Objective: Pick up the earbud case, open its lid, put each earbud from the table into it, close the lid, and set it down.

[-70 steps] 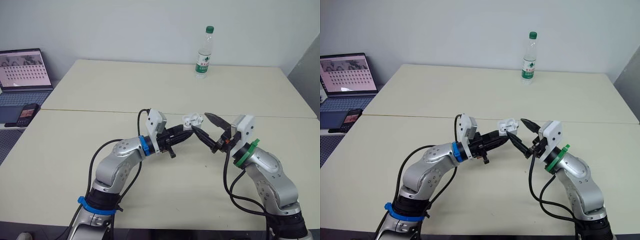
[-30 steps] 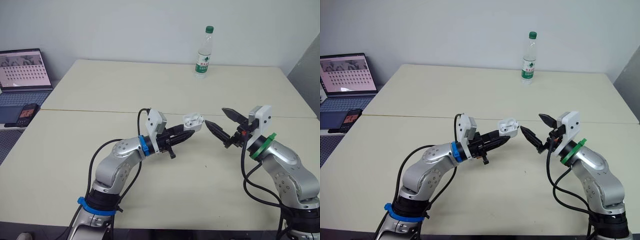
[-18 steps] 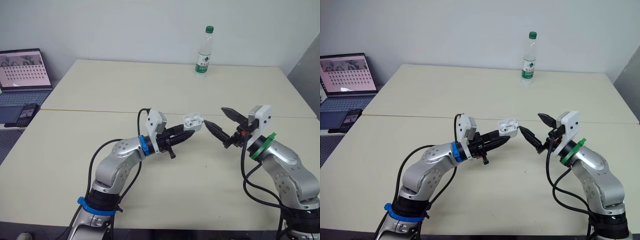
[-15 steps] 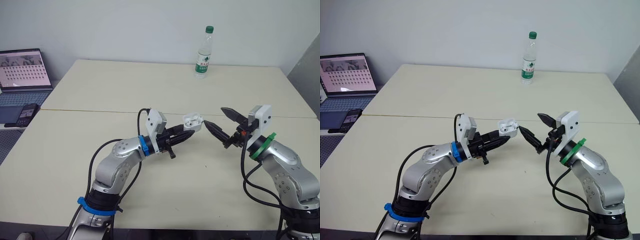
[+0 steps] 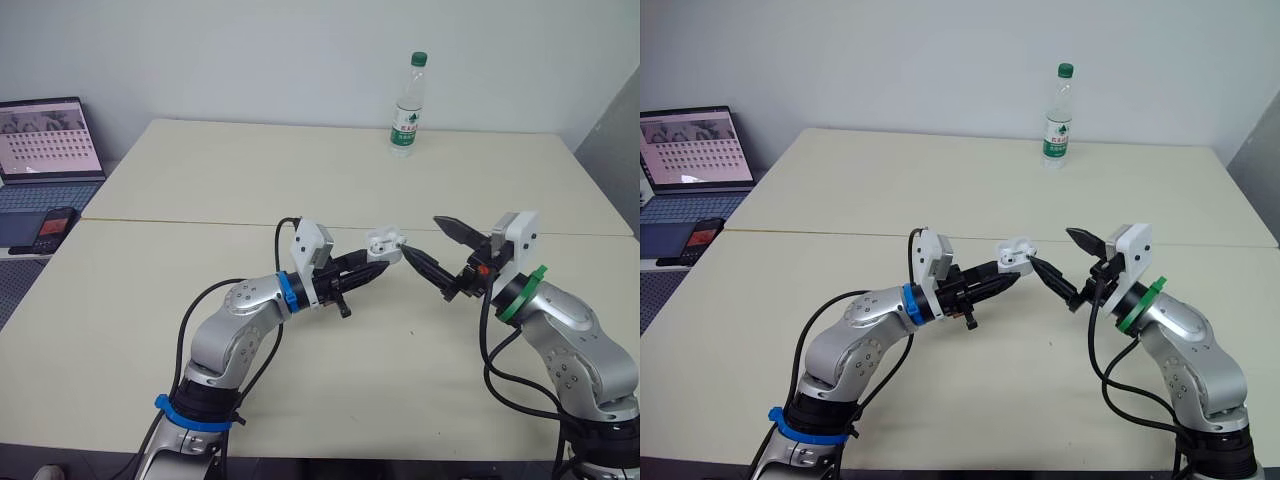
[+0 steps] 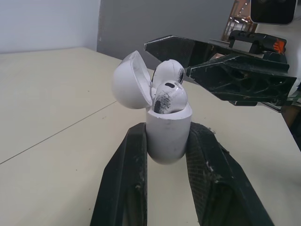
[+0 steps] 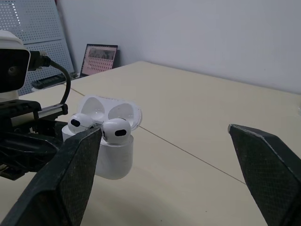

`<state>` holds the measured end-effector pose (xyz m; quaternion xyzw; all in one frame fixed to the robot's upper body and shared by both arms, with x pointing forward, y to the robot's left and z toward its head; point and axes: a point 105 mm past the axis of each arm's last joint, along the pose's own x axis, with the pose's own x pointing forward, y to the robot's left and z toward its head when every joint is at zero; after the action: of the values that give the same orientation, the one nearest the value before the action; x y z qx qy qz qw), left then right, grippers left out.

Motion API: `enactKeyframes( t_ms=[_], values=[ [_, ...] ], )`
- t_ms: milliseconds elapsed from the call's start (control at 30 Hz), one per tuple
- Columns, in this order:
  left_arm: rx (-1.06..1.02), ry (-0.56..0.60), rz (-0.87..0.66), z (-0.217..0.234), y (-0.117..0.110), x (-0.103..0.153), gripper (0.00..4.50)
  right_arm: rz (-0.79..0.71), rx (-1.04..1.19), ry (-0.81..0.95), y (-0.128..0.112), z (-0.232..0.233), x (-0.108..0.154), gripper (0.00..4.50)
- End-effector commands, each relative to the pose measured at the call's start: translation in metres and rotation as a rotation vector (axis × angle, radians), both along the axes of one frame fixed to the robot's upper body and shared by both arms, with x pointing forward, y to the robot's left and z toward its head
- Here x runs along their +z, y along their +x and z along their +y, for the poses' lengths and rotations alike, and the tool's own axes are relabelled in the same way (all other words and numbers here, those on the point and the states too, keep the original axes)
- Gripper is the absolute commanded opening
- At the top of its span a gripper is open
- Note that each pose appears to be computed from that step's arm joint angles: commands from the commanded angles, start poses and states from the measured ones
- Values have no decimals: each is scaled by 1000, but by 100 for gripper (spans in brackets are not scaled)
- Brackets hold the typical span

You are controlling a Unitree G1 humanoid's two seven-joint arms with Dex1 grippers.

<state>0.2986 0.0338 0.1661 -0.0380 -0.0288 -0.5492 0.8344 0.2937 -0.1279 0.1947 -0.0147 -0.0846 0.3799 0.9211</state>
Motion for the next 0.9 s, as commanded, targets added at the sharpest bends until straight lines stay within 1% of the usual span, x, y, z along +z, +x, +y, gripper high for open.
enactKeyframes(
  t_ms=[33,333,500,700,900],
  values=[
    [-24,-17,-51,-5,-6,11,78,-52,21,-18,-7,4,11,447],
    [-23,-18,-51,-5,-6,11,78,-49,12,-21,-5,1,10,447],
    [-23,-19,-50,-5,-6,10,78,-45,38,-11,-9,2,10,447],
    [-23,-20,-52,-5,-5,11,78,-39,-9,-13,-4,-11,8,447],
    [-26,-18,-53,-6,-5,10,78,-41,-17,-11,-2,-12,10,447]
  ],
)
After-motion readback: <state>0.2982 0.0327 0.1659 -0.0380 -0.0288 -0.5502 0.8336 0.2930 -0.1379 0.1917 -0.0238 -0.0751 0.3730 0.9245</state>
